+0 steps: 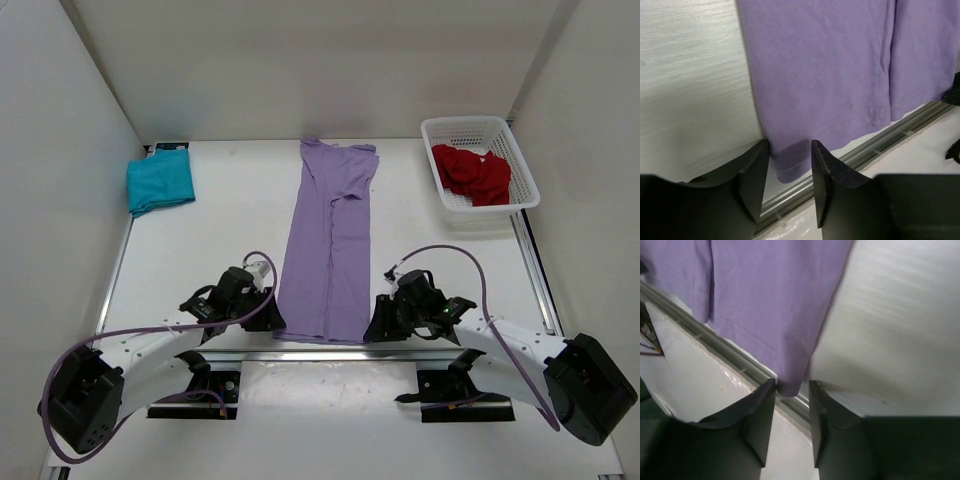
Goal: Fold and stack the t-shirts
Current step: Grab the bottom of the folded rectangular tshirt with both arms, then fold the folded rectangular tshirt in 1/3 of the way
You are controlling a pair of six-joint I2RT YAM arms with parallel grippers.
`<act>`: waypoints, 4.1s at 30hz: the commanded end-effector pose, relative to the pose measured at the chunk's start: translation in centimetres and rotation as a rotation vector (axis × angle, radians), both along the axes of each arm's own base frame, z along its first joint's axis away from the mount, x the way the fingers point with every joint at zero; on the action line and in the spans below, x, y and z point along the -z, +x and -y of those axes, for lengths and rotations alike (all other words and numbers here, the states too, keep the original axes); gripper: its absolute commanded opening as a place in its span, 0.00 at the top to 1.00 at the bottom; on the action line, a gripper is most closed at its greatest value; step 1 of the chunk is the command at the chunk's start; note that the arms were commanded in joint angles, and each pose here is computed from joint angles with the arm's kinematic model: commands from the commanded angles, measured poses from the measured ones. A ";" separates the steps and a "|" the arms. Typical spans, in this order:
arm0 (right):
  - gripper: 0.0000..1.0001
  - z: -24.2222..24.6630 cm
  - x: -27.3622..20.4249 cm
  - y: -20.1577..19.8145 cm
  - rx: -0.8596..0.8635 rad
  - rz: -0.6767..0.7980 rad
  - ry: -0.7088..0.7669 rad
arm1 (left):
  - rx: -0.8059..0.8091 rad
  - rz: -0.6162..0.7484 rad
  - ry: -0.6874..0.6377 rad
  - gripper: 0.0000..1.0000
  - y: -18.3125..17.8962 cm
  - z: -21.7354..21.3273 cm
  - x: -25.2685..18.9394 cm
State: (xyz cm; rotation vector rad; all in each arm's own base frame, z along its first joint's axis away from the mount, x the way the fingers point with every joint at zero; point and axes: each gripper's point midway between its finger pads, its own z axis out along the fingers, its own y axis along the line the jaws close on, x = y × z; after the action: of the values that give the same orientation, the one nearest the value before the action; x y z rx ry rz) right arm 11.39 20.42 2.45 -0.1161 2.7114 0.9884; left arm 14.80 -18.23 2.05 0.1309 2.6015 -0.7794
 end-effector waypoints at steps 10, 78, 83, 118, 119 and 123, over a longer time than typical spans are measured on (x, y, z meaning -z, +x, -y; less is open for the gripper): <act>1.00 -1.7 -0.6 -1.4 -0.030 -0.030 0.027 | 0.070 -0.115 0.007 1.00 -3.4 -0.4 1.2; 1.00 -6.5 -0.7 35.1 0.062 0.235 -0.260 | -0.281 -0.003 -0.207 0.66 16.0 5.0 0.6; 1.00 -5.0 -2.3 40.8 0.172 0.286 -0.237 | -0.266 -0.009 -0.208 0.67 15.2 5.0 0.6; 0.73 -4.2 -7.9 25.0 0.169 0.378 -0.044 | -0.383 0.082 -0.152 0.52 15.8 -0.3 -0.9; 0.71 -3.5 -8.7 24.6 0.190 0.391 -0.035 | -0.389 0.079 -0.150 0.51 15.9 -0.5 -0.8; 0.59 0.8 -5.1 20.5 0.273 0.322 -0.069 | -0.402 0.070 -0.142 0.51 15.9 -0.7 -0.2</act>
State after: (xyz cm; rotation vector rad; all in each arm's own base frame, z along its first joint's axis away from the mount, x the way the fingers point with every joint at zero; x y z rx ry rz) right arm 32.80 22.16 9.71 -0.0516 2.3810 0.7748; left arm 30.17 -17.98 2.47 -0.3775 2.3937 -0.8163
